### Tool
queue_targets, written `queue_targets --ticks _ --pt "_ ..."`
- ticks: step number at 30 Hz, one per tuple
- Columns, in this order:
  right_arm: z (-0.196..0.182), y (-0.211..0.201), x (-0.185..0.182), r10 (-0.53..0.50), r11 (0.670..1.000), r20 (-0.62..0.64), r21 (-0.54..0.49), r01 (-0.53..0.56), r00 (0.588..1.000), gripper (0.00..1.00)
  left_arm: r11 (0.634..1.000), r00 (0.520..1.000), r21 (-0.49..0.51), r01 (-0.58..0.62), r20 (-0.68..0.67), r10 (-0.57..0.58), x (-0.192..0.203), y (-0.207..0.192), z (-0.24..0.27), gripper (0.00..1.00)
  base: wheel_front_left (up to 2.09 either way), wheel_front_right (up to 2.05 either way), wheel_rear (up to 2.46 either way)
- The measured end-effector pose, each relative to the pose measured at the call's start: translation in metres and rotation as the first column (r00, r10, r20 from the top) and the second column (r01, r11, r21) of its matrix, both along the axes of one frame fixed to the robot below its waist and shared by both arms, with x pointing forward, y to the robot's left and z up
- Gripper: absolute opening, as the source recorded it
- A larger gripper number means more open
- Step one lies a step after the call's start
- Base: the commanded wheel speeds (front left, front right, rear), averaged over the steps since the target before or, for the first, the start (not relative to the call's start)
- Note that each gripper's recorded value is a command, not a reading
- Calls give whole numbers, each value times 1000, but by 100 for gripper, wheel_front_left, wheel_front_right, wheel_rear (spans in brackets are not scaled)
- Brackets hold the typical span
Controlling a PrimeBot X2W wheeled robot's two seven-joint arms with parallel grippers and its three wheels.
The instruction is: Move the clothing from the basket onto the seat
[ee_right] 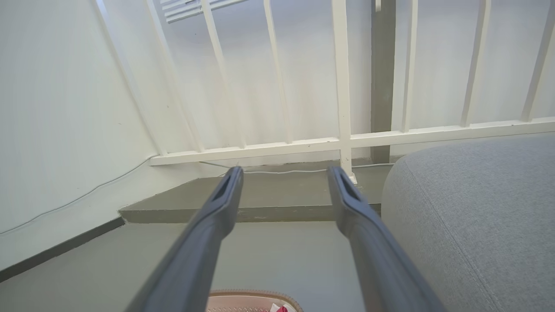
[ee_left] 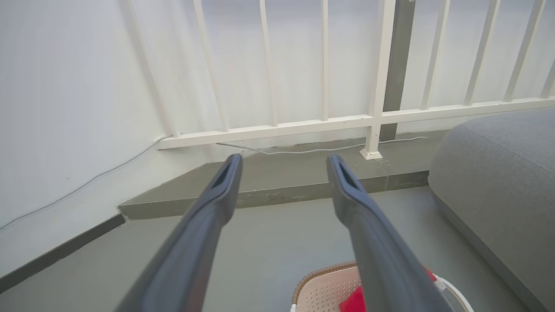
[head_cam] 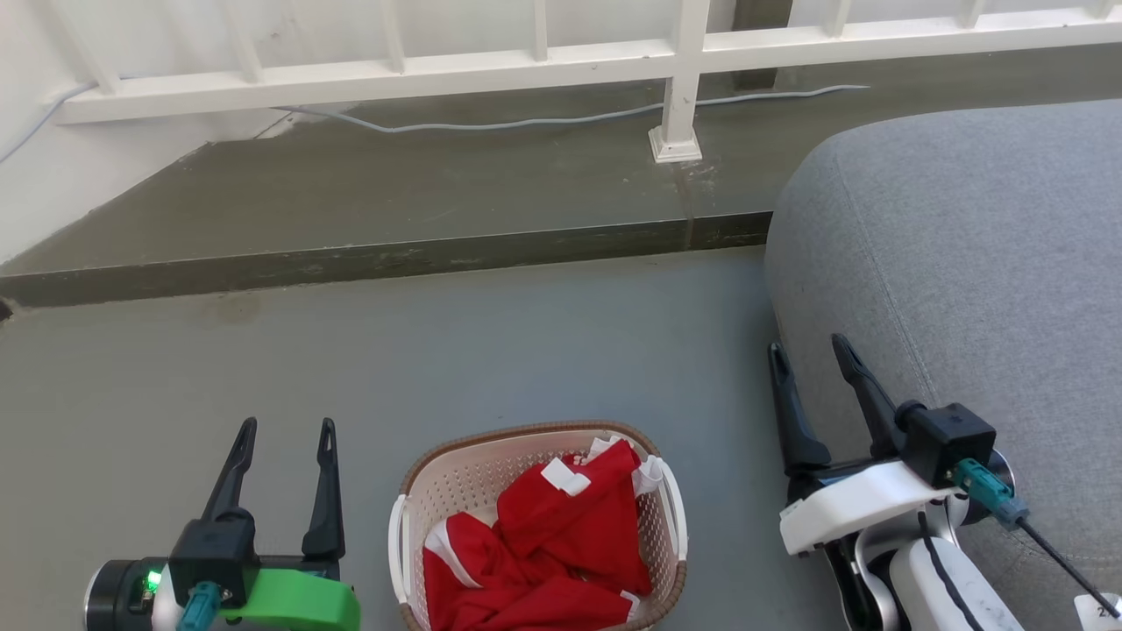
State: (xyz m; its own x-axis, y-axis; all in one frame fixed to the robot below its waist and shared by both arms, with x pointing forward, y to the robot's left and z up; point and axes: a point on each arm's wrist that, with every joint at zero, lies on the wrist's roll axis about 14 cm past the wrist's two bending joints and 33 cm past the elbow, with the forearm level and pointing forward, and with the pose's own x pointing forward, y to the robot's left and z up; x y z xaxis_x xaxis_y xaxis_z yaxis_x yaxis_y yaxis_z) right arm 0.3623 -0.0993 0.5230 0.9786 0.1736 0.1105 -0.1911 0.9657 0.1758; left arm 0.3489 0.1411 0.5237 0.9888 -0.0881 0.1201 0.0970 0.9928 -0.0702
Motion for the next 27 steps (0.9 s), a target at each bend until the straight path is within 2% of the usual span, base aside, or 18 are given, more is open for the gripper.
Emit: queue_targets --ticks 5,27 --pt "6 4 -2 9 999 41 -53 -7 999 100 999 1000 32 -4 20 4 -2 0 2 100 0 0 0" --pt "8 2 -2 4 999 48 -52 -1 999 100 999 1000 32 -18 -5 18 -4 4 -5 100 0 0 0"
